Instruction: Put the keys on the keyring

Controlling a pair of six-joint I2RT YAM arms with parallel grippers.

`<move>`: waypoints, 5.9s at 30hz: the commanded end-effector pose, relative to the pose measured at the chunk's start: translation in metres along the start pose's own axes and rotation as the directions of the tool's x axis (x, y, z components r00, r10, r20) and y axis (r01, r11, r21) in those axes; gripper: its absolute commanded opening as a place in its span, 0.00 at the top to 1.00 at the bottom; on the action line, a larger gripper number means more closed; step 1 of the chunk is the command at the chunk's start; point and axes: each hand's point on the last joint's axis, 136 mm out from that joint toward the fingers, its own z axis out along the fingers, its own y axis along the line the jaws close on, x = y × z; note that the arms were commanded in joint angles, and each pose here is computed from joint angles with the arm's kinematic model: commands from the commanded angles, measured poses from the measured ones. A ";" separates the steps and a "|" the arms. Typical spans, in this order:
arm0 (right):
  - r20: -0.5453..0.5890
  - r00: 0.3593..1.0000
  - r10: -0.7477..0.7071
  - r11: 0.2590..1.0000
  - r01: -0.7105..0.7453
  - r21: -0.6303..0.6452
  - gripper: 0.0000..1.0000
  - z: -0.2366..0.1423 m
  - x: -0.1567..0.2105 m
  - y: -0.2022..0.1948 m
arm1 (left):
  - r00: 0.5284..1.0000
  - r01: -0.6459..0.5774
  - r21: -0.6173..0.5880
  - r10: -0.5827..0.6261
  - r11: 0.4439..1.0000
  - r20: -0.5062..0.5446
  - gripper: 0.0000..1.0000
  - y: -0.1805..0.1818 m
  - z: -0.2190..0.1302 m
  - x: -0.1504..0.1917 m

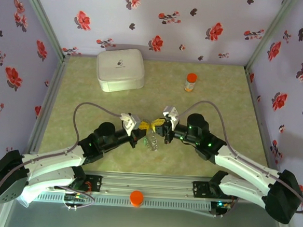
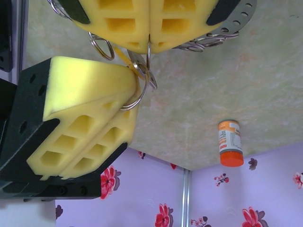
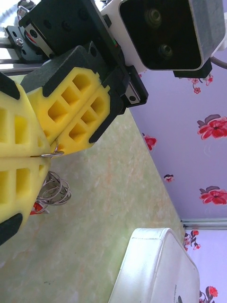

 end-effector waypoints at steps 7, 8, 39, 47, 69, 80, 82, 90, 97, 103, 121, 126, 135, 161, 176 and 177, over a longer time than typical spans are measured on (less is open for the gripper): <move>-0.017 1.000 0.001 0.995 0.000 0.102 1.00 0.000 -0.012 -0.015 | 0.993 -0.087 0.059 0.082 0.994 0.085 1.00 -0.019 -0.001 -0.023; -0.026 1.000 0.003 0.994 0.000 0.110 1.00 0.000 -0.011 -0.017 | 0.992 -0.101 0.059 0.095 0.993 0.087 1.00 -0.020 -0.001 -0.023; -0.231 0.861 -0.454 0.888 0.460 -0.032 1.00 -0.025 0.007 0.002 | 0.975 0.132 0.031 -0.124 0.991 -0.183 1.00 -0.021 0.004 -0.001; -0.255 0.843 -0.474 0.879 0.471 -0.078 1.00 -0.018 0.014 0.007 | 0.977 0.131 0.049 -0.121 0.990 -0.174 1.00 -0.024 0.009 -0.003; -0.291 0.809 -0.510 0.847 0.531 -0.007 1.00 -0.014 0.018 -0.005 | 0.975 0.149 0.053 -0.138 0.987 -0.172 1.00 -0.024 0.012 0.001; -0.293 0.791 -0.537 0.834 0.550 -0.041 1.00 -0.015 0.023 0.001 | 0.973 0.154 0.060 -0.141 0.986 -0.183 1.00 -0.025 0.013 0.003; -0.292 0.791 -0.538 0.834 0.550 -0.048 1.00 -0.015 0.024 0.003 | 0.973 0.153 0.059 -0.140 0.986 -0.183 1.00 -0.025 0.013 0.003; -0.294 0.778 -0.556 0.825 0.559 -0.082 1.00 -0.018 0.029 0.009 | 0.971 0.161 0.048 -0.150 0.986 -0.189 1.00 -0.022 0.014 0.004; -0.349 0.736 -0.579 0.808 0.577 -0.124 1.00 -0.019 0.046 0.010 | 0.970 0.165 0.047 -0.153 0.985 -0.186 1.00 -0.021 0.013 0.003; -0.361 0.722 -0.590 0.800 0.584 -0.140 1.00 -0.018 0.050 0.012 | 0.970 0.169 0.063 -0.154 0.984 -0.188 1.00 -0.024 0.012 0.002; -0.423 0.619 -0.662 0.747 0.594 -0.299 1.00 -0.024 0.079 0.033 | 0.967 0.191 0.110 -0.168 0.975 -0.190 1.00 -0.028 0.011 0.000; -0.417 0.616 -0.668 0.735 0.633 -0.243 0.86 -0.029 0.075 0.027 | 0.983 0.135 0.120 -0.118 0.984 -0.139 1.00 -0.027 0.009 -0.003; -0.428 0.654 -0.624 0.760 0.634 -0.140 0.68 -0.048 0.060 0.021 | 0.974 -0.224 0.090 0.219 0.970 0.066 1.00 -0.020 -0.001 -0.019; -0.190 0.908 -0.374 0.917 0.331 -0.223 0.73 -0.037 0.026 0.042 | 0.900 -0.425 0.280 0.369 0.861 0.230 1.00 -0.059 -0.015 -0.012; -0.223 0.886 -0.405 0.904 0.352 -0.242 0.86 -0.032 0.035 0.041 | 0.906 -0.407 0.326 0.332 0.853 0.263 1.00 -0.068 -0.017 -0.015; -0.231 0.882 -0.410 0.902 0.356 -0.243 0.85 -0.031 0.036 0.041 | 0.907 -0.403 0.331 0.325 0.853 0.267 1.00 -0.068 -0.018 -0.017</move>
